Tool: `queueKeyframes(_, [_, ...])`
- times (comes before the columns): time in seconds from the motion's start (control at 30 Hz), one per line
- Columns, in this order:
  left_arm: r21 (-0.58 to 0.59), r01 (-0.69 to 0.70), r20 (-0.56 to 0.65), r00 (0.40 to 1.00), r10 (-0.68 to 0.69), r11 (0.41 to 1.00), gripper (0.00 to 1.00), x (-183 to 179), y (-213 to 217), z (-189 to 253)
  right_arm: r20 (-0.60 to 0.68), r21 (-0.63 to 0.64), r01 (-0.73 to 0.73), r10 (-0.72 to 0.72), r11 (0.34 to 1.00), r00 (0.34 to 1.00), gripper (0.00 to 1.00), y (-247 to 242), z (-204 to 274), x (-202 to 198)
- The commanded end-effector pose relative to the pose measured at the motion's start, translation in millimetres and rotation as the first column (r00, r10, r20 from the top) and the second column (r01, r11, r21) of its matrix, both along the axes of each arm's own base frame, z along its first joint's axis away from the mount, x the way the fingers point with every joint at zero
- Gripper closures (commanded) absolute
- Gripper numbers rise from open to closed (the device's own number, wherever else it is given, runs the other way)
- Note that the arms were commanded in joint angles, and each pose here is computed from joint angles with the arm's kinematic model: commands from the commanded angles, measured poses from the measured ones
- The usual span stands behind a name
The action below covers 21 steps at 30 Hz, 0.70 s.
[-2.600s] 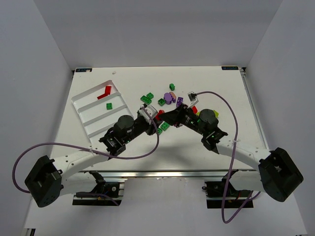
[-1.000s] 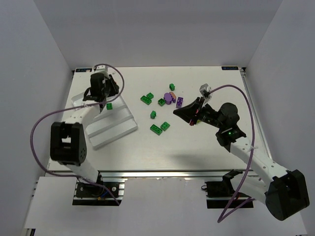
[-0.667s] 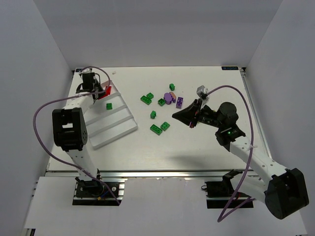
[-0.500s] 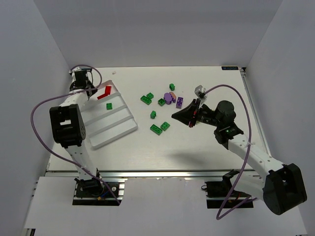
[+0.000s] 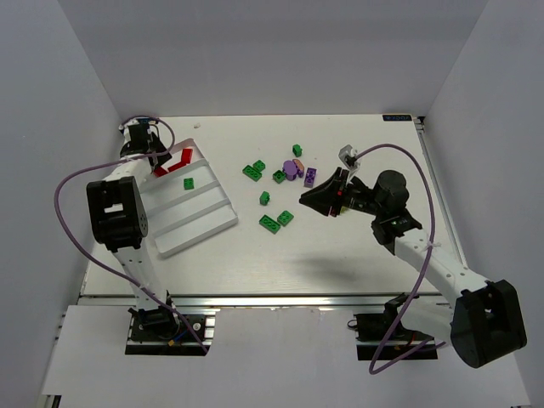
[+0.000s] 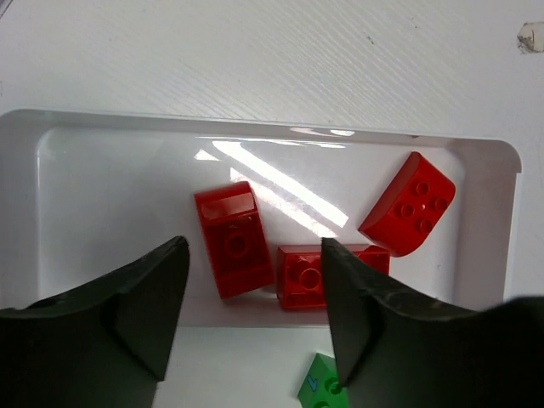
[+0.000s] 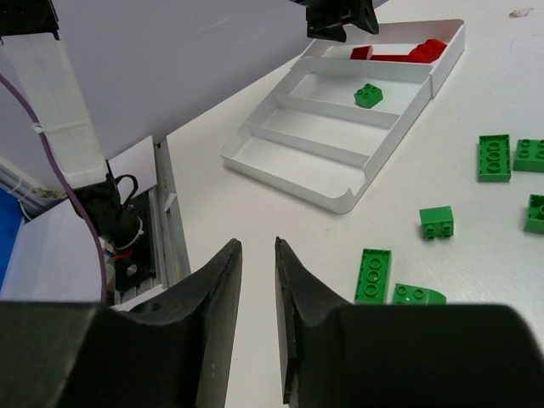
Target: Sort the legos into containers by color
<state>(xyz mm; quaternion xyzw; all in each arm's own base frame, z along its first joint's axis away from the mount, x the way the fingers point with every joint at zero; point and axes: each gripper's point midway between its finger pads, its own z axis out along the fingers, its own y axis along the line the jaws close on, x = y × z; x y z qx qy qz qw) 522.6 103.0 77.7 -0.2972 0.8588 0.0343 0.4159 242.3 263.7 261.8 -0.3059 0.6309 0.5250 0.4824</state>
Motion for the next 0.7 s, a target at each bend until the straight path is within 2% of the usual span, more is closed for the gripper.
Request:
queueKeyframes(0.0, [-0.002, -0.008, 0.041, 0.999, 0.008, 1.000, 0.25, 4, 4, 19, 0.065, 0.026, -0.011, 0.009, 1.000, 0.998, 0.71, -1, 24, 4])
queueKeyframes(0.17, [-0.004, -0.001, 0.071, 0.997, 0.002, 1.000, 0.22, 3, 2, 34, 0.069, 0.026, 0.006, -0.008, 1.000, 0.998, 0.69, -8, 25, 9])
queueKeyframes(0.23, [-0.017, 0.017, 0.105, 0.994, -0.015, 1.000, 0.29, 2, -4, 45, 0.091, 0.022, 0.013, -0.014, 1.000, 0.996, 0.69, -10, 26, 11])
queueKeyframes(0.27, [-0.048, 0.054, 0.114, 0.992, -0.048, 0.997, 0.35, -1, -13, 45, 0.104, 0.017, 0.021, -0.023, 1.000, 0.994, 0.69, -11, 26, 13])
queueKeyframes(0.3, [-0.064, 0.080, 0.168, 0.983, -0.068, 0.995, 0.46, -3, -20, 66, 0.120, 0.011, 0.033, -0.034, 0.999, 0.992, 0.69, -12, 26, 15])
queueKeyframes(0.33, [-0.078, 0.110, 0.214, 0.973, -0.091, 0.991, 0.72, -2, -27, 79, 0.148, -0.015, 0.062, -0.059, 0.998, 0.987, 0.70, -14, 23, 21])
queueKeyframes(0.37, [-0.117, 0.169, 0.252, 0.958, -0.135, 0.979, 0.82, -4, -41, 89, 0.171, -0.027, 0.082, -0.076, 0.996, 0.982, 0.71, -15, 25, 26])
queueKeyframes(0.43, [-0.155, 0.241, 0.366, 0.915, -0.171, 0.958, 0.98, -13, -66, 121, 0.154, -0.079, 0.151, -0.138, 0.985, 0.978, 0.81, -20, 15, 40])
queueKeyframes(0.5, [-0.237, 0.331, 0.431, 0.879, -0.206, 0.914, 1.00, -26, -96, 130, 0.199, -0.141, 0.214, -0.184, 0.967, 0.962, 1.00, -25, 17, 61])
queueKeyframes(0.53, [-0.228, 0.389, 0.495, 0.836, -0.238, 0.893, 1.00, -30, -114, 154, 0.157, -0.201, 0.274, -0.245, 0.941, 0.957, 1.00, -32, 5, 72])
queueKeyframes(0.6, [-0.251, 0.479, 0.527, 0.796, -0.296, 0.841, 1.00, -43, -150, 164, 0.183, -0.257, 0.322, -0.281, 0.911, 0.942, 1.00, -37, 3, 91])
queueKeyframes(0.63, [-0.234, 0.508, 0.557, 0.769, -0.314, 0.829, 0.87, -52, -161, 180, 0.147, -0.318, 0.352, -0.321, 0.880, 0.935, 1.00, -42, -17, 103])
queueKeyframes(0.67, [-0.230, 0.522, 0.568, 0.757, -0.322, 0.822, 0.77, -57, -169, 186, 0.175, -0.362, 0.372, -0.329, 0.855, 0.928, 0.88, -46, -23, 111])
